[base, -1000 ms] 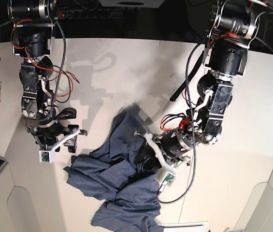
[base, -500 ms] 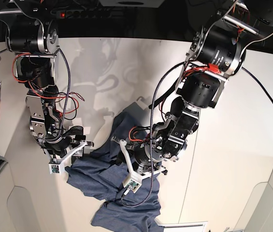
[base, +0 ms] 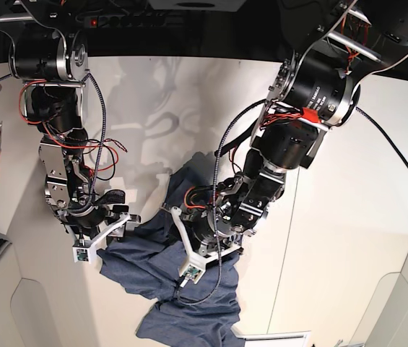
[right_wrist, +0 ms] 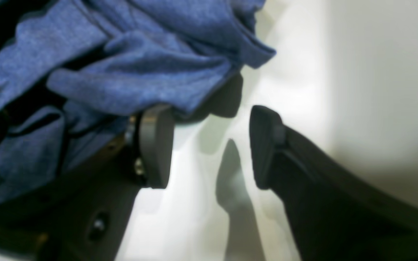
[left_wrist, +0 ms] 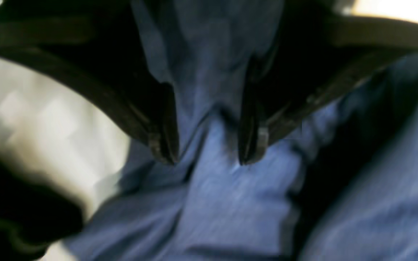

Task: Layout the t-shirt on the table in an organized manner, then fold the t-shirt properly
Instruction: 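Close both grippers on separate edges of the blue t-shirt, then lift the shirt with both grippers and pull the grippers apart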

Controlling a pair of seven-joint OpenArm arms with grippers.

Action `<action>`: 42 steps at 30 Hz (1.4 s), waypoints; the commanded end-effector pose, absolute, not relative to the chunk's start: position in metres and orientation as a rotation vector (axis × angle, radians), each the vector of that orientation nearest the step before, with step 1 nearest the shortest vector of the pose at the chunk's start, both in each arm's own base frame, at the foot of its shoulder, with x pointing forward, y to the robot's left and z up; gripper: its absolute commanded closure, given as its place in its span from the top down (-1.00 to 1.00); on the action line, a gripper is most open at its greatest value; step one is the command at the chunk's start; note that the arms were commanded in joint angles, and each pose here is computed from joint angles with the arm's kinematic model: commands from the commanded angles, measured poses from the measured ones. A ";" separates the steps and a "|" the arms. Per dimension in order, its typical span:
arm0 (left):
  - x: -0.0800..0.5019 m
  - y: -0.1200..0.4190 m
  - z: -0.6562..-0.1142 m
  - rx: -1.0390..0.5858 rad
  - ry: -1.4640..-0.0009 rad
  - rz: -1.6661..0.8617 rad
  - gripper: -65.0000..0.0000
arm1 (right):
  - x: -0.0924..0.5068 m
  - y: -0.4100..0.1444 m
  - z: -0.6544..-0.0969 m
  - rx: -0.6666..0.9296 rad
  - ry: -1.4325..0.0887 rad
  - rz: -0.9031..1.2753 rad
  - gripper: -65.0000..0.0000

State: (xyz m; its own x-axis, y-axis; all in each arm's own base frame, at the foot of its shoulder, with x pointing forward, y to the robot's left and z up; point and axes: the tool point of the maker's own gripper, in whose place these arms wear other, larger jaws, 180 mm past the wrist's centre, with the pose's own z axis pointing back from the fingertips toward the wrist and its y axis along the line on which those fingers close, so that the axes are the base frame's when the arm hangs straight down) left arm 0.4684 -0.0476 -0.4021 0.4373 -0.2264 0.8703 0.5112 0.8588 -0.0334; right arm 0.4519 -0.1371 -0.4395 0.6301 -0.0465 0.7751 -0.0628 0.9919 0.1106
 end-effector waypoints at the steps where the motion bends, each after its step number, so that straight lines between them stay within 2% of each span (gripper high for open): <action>1: 0.483 -0.057 -0.375 -0.335 -1.097 -0.469 -0.07 | 0.471 -0.139 -0.416 0.129 -0.962 0.010 0.02; 6: 0.483 -0.064 -0.372 -0.348 -1.109 -0.471 -0.07 | 0.471 -0.139 -0.416 0.129 -0.962 0.009 0.02; 13: 0.490 -0.042 -0.381 -0.195 -1.127 -0.494 -0.07 | 0.471 -0.139 -0.416 0.130 -0.963 0.009 0.02; 19: 0.481 -0.036 -0.403 -0.185 -1.097 -0.490 -0.08 | 0.472 -0.137 -0.414 0.133 -0.975 0.008 0.02; 21: 0.480 -0.036 -0.404 -0.190 -1.108 -0.488 -0.22 | 0.474 -0.136 -0.412 0.137 -0.989 0.007 0.02; 24: 0.481 -0.038 -0.399 -0.199 -1.139 -0.486 -0.81 | 0.478 -0.133 -0.406 0.143 -1.029 0.004 0.00; 25: 0.482 -0.038 -0.397 -0.202 -1.151 -0.486 -1.00 | 0.479 -0.133 -0.405 0.141 -1.039 0.000 -0.08; 26: 0.483 -0.039 -0.395 -0.205 -1.163 -0.485 -1.00 | 0.479 -0.133 -0.404 0.139 -1.041 -0.001 -0.26; 28: 0.486 -0.033 -0.394 -0.179 -1.174 -0.472 -1.00 | 0.479 -0.134 -0.404 0.136 -1.045 -0.003 -0.90; 29: 0.488 -0.028 -0.394 -0.157 -1.179 -0.463 -1.00 | 0.479 -0.134 -0.403 0.135 -1.048 -0.003 -1.00; 36: 0.495 0.032 -0.390 -0.028 -1.205 -0.440 -1.00 | 0.483 -0.146 -0.399 0.063 -1.078 0.002 -1.00; 42: 0.480 0.087 -0.374 0.063 -1.211 -0.426 -1.00 | 0.481 -0.190 -0.395 -0.083 -1.059 -0.085 -1.00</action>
State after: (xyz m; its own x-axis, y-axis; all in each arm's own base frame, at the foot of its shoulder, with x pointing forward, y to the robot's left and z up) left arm 0.4644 0.0890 -0.3978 0.3465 -0.3563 0.8677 0.2990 0.9188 0.2579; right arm 0.4616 -0.1795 -0.4247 0.5644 -0.0380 0.8247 0.0933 0.9955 -0.0180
